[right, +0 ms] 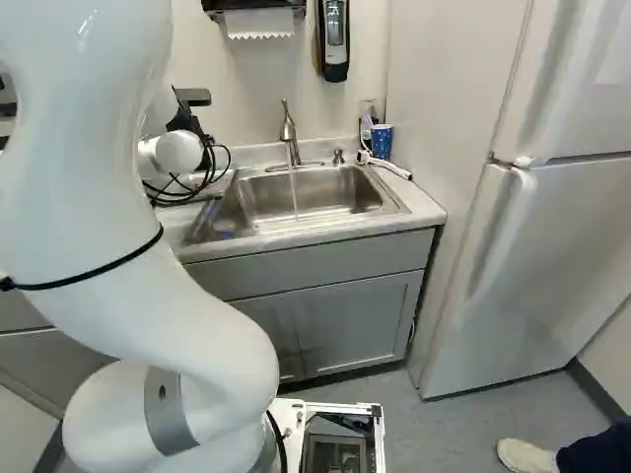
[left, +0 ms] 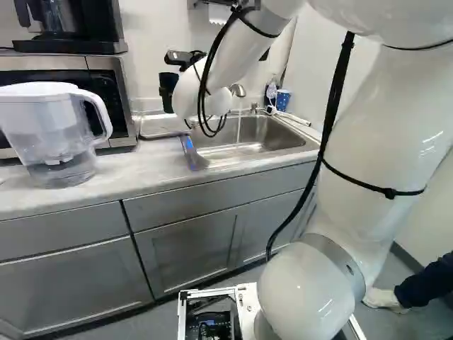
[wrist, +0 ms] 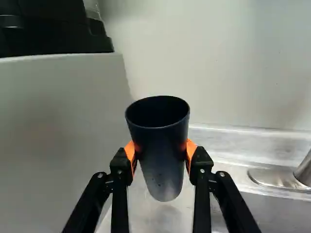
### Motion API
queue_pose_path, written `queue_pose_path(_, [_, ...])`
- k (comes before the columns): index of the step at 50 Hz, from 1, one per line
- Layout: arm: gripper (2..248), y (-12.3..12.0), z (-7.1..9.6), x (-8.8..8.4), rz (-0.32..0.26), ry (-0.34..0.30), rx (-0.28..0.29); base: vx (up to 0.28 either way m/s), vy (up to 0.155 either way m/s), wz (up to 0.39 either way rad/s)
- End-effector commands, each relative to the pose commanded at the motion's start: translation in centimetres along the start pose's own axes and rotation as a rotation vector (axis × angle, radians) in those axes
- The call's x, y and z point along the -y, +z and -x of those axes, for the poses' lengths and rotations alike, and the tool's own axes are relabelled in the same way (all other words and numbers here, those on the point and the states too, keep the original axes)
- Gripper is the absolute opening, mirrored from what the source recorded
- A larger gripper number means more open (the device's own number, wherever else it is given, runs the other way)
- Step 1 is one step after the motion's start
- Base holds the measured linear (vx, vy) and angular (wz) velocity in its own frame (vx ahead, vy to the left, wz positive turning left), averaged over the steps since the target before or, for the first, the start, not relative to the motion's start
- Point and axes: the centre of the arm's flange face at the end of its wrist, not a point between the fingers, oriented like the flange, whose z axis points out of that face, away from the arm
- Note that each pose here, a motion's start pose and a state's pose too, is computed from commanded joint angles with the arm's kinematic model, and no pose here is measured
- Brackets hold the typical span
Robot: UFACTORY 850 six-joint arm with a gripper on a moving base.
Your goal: Rinse the cup and place it in the tray
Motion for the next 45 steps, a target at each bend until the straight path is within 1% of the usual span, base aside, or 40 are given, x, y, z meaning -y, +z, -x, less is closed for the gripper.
queue_pose_path(20, [119,2.0,1.8,0.4,-0.012,0.006,0.009,0.000,0.000,0.000])
queue_pose_path(45, [119,4.7,4.4,0.7,-0.004,0.029,0.048,0.000,0.000,0.000])
